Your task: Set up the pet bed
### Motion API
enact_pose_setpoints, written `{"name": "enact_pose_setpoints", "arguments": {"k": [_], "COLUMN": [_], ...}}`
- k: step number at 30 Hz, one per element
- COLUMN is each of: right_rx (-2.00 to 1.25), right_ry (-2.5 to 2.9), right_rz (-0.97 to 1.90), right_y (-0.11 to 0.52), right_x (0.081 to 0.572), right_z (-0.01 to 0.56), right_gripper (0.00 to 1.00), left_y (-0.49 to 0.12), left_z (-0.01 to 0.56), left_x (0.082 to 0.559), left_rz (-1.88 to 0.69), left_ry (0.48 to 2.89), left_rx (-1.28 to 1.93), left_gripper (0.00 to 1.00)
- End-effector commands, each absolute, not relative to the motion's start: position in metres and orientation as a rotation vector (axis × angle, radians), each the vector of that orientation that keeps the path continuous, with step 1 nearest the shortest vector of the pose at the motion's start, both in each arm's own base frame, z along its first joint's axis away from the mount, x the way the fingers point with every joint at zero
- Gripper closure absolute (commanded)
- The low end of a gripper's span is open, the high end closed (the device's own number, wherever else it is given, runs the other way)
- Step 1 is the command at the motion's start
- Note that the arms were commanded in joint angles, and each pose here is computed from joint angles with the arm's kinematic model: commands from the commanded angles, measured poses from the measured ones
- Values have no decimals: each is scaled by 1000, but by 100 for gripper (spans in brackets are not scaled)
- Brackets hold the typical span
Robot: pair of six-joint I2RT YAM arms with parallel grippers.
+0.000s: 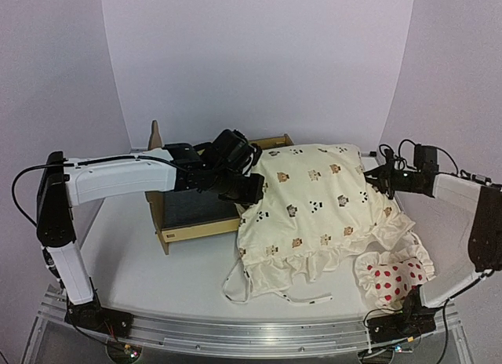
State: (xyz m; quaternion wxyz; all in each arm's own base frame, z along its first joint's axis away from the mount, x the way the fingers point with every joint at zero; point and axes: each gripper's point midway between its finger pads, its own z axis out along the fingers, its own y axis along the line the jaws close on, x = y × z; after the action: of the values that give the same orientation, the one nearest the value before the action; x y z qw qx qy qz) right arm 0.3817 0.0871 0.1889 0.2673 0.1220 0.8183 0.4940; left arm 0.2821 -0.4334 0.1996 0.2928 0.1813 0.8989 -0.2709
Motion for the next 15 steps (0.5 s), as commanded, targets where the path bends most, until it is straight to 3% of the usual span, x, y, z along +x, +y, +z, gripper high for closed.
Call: {"name": "enact_pose_setpoints", "arguments": {"k": [1,15], "right_rx": [247,75], "right_ry": [2194,2135], "right_rz": [1199,1144], "right_y": [115,221], "right_x": [375,426], "right_z": [243,321], "right_gripper": [100,100], "left_y": [-412,-320], "left_z": [304,419], "left_x": [296,351], "left_rz": [-724,-607], "left_ry": [2162,1967], "left_rx": [401,251], "left_gripper": [99,97]}}
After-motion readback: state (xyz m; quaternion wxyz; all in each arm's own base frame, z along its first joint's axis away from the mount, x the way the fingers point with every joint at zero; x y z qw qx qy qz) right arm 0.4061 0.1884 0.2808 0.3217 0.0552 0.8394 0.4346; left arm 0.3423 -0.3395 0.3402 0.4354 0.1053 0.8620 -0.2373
